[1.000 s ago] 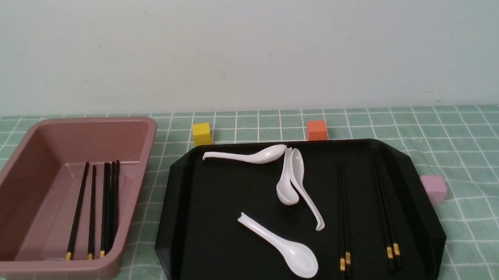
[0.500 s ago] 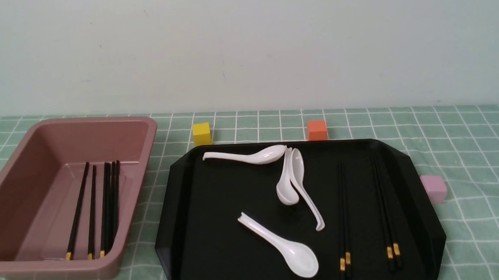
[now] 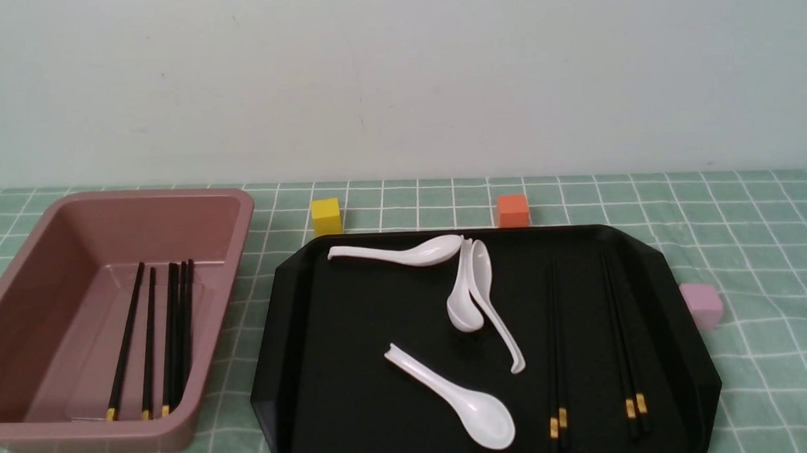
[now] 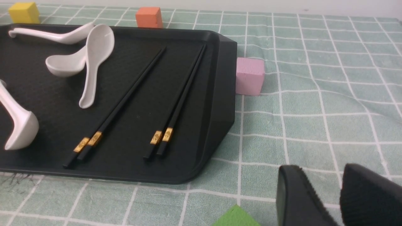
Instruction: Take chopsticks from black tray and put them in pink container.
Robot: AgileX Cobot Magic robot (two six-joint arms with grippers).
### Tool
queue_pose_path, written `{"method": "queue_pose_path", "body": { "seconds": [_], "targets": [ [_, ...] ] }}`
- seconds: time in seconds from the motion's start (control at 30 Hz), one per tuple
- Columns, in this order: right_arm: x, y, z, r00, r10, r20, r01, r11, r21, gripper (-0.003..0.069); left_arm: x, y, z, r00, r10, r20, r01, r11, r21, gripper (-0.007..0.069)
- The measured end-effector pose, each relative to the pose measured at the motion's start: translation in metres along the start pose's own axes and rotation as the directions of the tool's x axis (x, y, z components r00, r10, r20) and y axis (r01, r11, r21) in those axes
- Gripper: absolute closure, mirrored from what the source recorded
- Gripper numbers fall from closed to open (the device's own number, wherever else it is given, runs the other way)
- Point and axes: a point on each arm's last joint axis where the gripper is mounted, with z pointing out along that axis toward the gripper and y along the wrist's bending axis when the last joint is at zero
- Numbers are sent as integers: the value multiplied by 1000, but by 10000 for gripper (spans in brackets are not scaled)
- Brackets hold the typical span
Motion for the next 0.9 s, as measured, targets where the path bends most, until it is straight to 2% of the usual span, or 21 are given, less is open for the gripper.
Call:
{"method": "queue_pose_path", "body": {
  "seconds": [0.9],
  "targets": [
    [0,0,0,1000,0,0,0,1000,0,419,0,0,0,1000,0,0,0,1000,0,557]
  ]
}}
